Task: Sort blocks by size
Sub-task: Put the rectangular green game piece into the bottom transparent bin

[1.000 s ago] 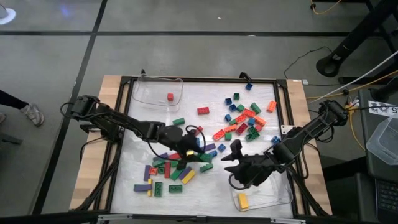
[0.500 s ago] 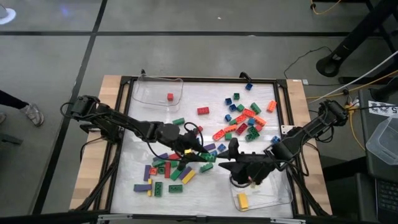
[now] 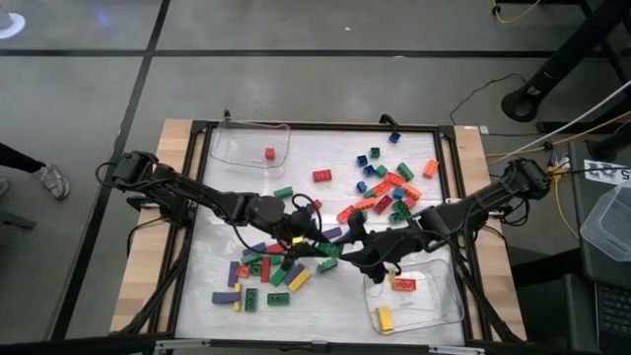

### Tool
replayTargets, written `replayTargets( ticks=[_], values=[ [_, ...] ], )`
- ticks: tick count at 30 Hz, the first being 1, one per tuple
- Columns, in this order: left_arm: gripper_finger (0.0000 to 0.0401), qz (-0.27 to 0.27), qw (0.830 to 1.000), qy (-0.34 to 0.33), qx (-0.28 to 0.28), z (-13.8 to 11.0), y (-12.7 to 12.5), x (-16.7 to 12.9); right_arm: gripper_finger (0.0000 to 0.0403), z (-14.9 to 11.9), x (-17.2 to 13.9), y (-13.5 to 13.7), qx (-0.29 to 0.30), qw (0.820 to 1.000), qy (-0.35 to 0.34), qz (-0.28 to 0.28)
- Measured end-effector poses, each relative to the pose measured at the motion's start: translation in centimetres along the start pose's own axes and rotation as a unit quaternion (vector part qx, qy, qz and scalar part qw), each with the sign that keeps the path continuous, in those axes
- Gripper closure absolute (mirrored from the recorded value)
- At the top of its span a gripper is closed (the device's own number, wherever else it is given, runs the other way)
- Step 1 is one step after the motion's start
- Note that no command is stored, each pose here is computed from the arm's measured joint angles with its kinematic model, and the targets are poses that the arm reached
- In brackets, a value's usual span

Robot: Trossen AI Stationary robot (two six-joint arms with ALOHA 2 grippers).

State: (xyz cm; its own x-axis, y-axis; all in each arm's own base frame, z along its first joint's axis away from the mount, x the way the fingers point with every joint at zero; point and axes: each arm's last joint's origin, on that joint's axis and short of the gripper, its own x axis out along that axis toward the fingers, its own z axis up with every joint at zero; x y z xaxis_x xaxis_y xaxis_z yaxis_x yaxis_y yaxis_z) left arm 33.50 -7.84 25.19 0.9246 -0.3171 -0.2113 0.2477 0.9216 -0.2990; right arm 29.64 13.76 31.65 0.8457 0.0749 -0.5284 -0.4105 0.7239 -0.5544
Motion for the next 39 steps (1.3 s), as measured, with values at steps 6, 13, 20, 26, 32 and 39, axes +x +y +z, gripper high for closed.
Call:
replayTargets(
  ticks=[6, 13, 20, 26, 32, 39],
  values=[
    [0.0261, -0.006, 1.0, -0.019, -0.013, 0.3, -0.1, 0.0, 0.021, 0.0, 1.0, 0.4, -0.033, 0.999, 0.01, -0.009],
    [0.026, -0.004, 1.0, -0.011, -0.018, 0.2, -0.1, 0.0, 0.0223, 0.0, 1.9, 0.6, -0.054, 0.998, 0.01, -0.017],
    [0.026, -0.006, 1.0, -0.01, -0.014, 0.2, -0.1, 0.0, 0.0312, 0.1, 1.9, 0.6, -0.055, 0.998, 0.009, -0.021],
    [0.026, -0.004, 1.0, -0.007, -0.012, 0.1, -0.1, 0.0, 0.0312, 0.1, 1.9, 0.6, -0.022, 1.0, 0.007, -0.017],
    [0.026, 0.008, 1.0, 0.007, -0.023, -0.2, 0.1, 0.0, 0.0312, -0.4, 1.4, 0.8, 0.043, 0.999, 0.024, 0.019],
    [0.026, 0.018, 0.999, 0.047, -0.003, -0.9, 0.4, 0.0, 0.0312, -0.7, 0.1, 1.1, 0.134, 0.983, 0.07, 0.107]
  ],
)
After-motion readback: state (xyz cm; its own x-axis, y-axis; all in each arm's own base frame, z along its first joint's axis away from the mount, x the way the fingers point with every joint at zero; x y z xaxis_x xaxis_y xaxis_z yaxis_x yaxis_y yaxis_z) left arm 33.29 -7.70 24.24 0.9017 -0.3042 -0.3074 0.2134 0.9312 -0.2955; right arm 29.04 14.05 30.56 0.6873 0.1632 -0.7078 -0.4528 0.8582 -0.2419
